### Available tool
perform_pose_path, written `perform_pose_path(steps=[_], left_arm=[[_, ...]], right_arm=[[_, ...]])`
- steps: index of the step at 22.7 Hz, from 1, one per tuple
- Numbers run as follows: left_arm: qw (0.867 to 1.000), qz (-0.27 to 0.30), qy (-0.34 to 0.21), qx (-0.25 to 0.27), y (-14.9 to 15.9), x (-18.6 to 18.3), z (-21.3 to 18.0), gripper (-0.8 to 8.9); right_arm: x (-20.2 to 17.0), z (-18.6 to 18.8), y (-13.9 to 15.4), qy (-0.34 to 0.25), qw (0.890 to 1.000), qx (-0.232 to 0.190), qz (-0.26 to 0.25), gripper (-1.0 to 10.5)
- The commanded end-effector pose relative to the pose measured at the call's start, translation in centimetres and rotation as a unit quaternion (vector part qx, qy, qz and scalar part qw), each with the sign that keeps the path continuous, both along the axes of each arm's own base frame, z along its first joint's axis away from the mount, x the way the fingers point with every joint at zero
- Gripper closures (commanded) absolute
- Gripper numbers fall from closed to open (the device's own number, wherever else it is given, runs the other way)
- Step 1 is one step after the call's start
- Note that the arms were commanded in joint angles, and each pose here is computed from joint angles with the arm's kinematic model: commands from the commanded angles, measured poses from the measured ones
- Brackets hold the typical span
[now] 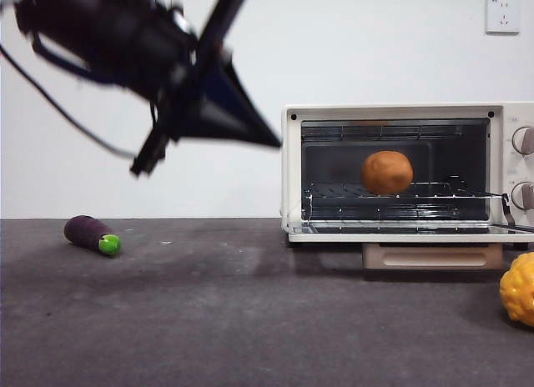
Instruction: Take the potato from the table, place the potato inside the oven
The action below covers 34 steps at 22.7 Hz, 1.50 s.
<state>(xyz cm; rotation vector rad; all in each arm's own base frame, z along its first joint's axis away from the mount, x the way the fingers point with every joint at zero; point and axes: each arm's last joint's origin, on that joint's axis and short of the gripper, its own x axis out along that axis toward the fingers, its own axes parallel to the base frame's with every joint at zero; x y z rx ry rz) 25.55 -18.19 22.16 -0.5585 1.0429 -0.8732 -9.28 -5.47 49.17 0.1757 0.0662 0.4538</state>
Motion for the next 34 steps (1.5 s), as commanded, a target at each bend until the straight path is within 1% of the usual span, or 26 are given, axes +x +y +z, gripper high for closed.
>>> perform_pose_path(steps=[1, 7, 10, 15, 20, 24, 32, 34], left_arm=[[0.998, 0.03, 0.057, 0.004, 0.3, 1.3, -2.3, 8.22], [0.991, 0.057, 0.118, 0.019, 0.3, 2.9, -6.2, 8.22], [0.989, 0.055, 0.138, 0.011, 0.0, 3.4, -7.5, 8.22], [0.983, 0.076, 0.167, -0.014, -0.5, 4.1, -9.1, 8.22], [0.976, 0.102, 0.19, -0.039, -0.8, 4.8, -9.5, 8.22], [0.972, 0.12, 0.198, -0.039, -1.0, 5.2, -9.6, 8.22], [0.972, 0.134, 0.189, -0.05, -1.4, 6.0, -8.6, 8.22], [0.971, 0.139, 0.19, -0.046, -1.4, 6.1, -8.5, 8.22]], right_arm=[[0.5, -0.5, 0.3, 0.02, 1.0, -0.016, 0.0, 8.9], [1.4, -1.0, 0.8, 0.039, 0.999, -0.026, 0.0, 8.9], [1.6, -1.0, 0.9, 0.042, 0.999, -0.027, 0.0, 8.9], [1.6, -1.1, 0.9, 0.043, 0.999, -0.028, -0.001, 8.9], [1.6, -1.1, 0.9, 0.043, 0.999, -0.028, -0.001, 8.9], [1.7, -1.1, 0.9, 0.043, 0.999, -0.029, -0.008, 8.9], [1.7, -1.1, 0.9, 0.043, 0.999, -0.029, -0.01, 8.9], [1.7, -1.1, 0.9, 0.044, 0.999, -0.027, -0.01, 8.9]])
